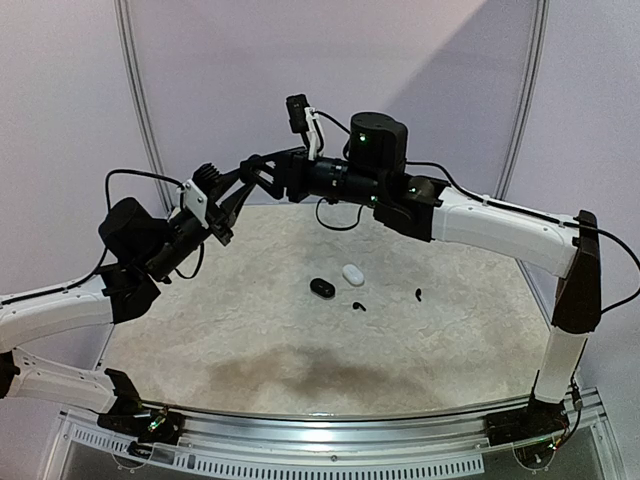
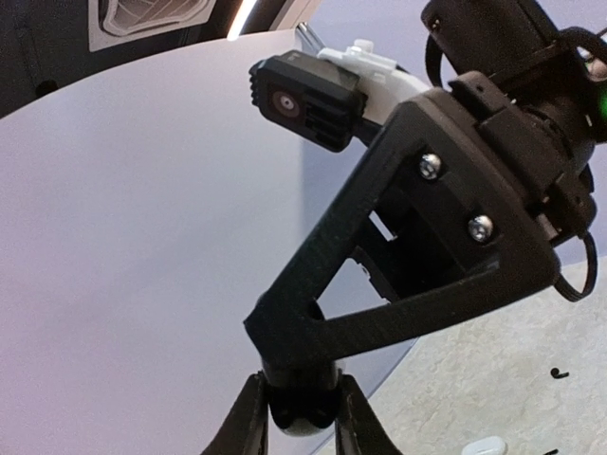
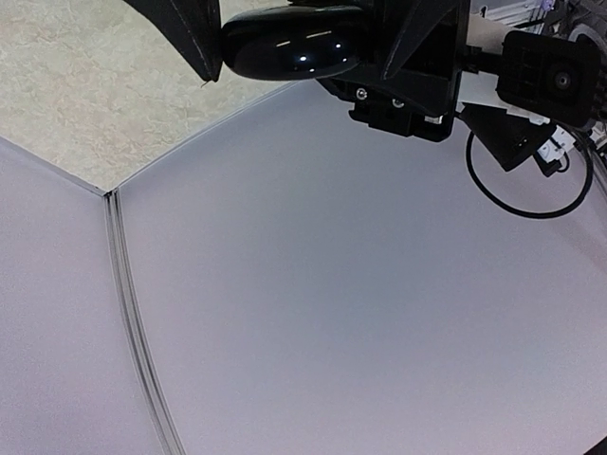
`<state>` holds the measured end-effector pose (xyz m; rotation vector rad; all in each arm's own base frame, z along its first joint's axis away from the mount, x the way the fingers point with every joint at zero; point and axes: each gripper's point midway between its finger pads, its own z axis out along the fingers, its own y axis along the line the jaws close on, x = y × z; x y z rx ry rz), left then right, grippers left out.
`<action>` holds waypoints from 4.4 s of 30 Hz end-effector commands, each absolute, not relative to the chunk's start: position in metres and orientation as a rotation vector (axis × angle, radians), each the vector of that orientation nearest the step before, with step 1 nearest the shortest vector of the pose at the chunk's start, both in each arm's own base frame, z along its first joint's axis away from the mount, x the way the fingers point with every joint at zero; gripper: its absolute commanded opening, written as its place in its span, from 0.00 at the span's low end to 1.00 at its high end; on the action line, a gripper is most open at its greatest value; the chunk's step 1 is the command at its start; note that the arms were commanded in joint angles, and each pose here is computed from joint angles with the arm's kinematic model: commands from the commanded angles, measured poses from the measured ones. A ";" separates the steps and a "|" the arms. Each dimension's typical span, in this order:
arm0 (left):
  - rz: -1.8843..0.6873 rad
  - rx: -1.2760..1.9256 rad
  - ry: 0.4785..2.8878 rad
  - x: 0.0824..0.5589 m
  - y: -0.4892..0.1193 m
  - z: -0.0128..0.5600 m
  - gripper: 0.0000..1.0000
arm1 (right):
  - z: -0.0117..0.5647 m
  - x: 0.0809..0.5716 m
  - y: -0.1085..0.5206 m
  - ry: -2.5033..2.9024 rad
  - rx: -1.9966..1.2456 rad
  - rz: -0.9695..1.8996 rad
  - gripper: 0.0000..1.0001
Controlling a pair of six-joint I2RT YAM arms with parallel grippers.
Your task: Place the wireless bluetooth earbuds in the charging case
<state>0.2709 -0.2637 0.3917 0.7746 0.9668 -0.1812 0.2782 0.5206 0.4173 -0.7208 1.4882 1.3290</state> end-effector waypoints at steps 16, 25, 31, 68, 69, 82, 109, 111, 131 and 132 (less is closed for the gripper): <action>-0.455 0.721 1.116 0.252 -0.260 0.375 0.00 | 0.441 0.243 0.510 1.299 -0.968 1.395 0.97; -0.924 0.755 1.133 0.212 -0.269 0.381 0.00 | 0.453 0.196 0.454 1.040 -1.150 1.286 0.99; -1.106 0.904 1.048 0.176 -0.282 0.385 0.00 | 0.425 0.189 0.459 1.062 -1.298 1.257 0.92; -0.924 1.048 1.099 0.182 -0.289 0.335 0.62 | 0.374 0.204 0.471 1.309 -1.452 1.051 0.00; -0.889 1.103 1.111 0.180 -0.289 0.322 0.66 | 0.373 0.206 0.468 1.337 -1.452 1.015 0.00; -0.830 1.221 1.109 0.178 -0.294 0.301 0.50 | 0.339 0.194 0.477 1.430 -1.597 0.770 0.00; -0.884 1.170 1.113 0.177 -0.305 0.316 0.15 | 0.332 0.183 0.484 1.398 -1.665 0.790 0.00; -0.889 1.172 1.110 0.176 -0.305 0.316 0.07 | 0.332 0.183 0.485 1.396 -1.664 0.796 0.00; -0.955 1.159 1.149 0.172 -0.306 0.309 0.20 | 0.339 0.188 0.487 1.385 -1.625 0.781 0.00; -0.957 1.161 1.160 0.173 -0.307 0.307 0.24 | 0.340 0.188 0.487 1.385 -1.622 0.782 0.00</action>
